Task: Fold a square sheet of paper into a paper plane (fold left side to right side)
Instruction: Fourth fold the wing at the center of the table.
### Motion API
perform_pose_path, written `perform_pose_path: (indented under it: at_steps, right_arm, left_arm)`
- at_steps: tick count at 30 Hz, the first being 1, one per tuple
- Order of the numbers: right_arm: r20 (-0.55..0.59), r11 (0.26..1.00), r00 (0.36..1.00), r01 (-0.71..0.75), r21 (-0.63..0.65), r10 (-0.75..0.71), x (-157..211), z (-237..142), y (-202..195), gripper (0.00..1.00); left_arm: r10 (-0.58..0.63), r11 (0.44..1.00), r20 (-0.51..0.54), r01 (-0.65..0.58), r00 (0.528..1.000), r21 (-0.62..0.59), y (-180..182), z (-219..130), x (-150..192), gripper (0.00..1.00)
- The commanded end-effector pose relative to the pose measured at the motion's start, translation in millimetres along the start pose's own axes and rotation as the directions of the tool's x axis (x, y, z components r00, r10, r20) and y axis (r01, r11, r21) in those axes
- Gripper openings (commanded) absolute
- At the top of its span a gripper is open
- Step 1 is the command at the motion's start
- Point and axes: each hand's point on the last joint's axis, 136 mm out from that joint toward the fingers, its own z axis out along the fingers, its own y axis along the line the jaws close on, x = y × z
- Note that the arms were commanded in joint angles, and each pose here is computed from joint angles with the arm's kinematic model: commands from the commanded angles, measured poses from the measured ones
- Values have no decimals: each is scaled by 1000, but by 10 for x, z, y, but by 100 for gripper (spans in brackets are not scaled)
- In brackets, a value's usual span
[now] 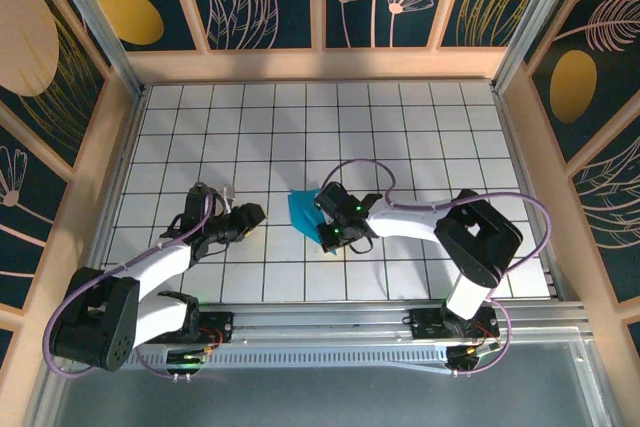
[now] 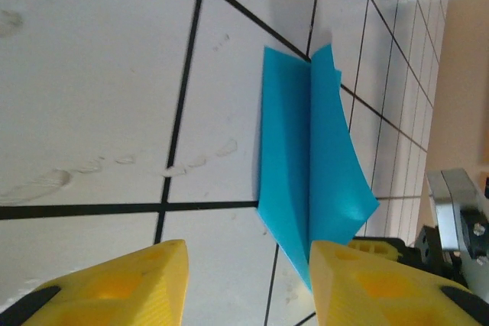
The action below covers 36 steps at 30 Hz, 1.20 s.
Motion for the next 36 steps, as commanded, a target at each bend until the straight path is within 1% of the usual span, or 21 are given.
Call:
perform_pose_path:
  at_steps: [1, 4, 7, 18, 25, 36]
  right_arm:
    - [3, 994, 1000, 11, -105, -11, 8, -59, 111, 0]
    - [-6, 987, 1000, -10, -161, 9, 10, -76, 119, 0]
    - [-11, 982, 999, -33, -189, 31, 8, -85, 88, 0]
    - [-20, 978, 998, -62, -199, 59, -16, -94, 22, 0]
    - [-26, 976, 997, -72, -205, 68, 2, -83, 24, 0]
    - [-40, 975, 997, -78, -209, 71, 27, -52, 25, 0]
  left_arm:
    - [35, 997, -46, -32, 998, 63, -217, 77, 68, 45]
    - [57, 996, -83, -50, 995, 78, -326, 173, 136, 43]
    - [59, 994, -95, -50, 994, 94, -409, 251, 153, 42]
    - [98, 992, -158, -84, 983, 93, -616, 620, 280, 44]
    - [91, 995, -184, -80, 979, 62, -574, 829, 273, 44]
    - [92, 995, -202, -81, 975, 62, -576, 947, 280, 45]
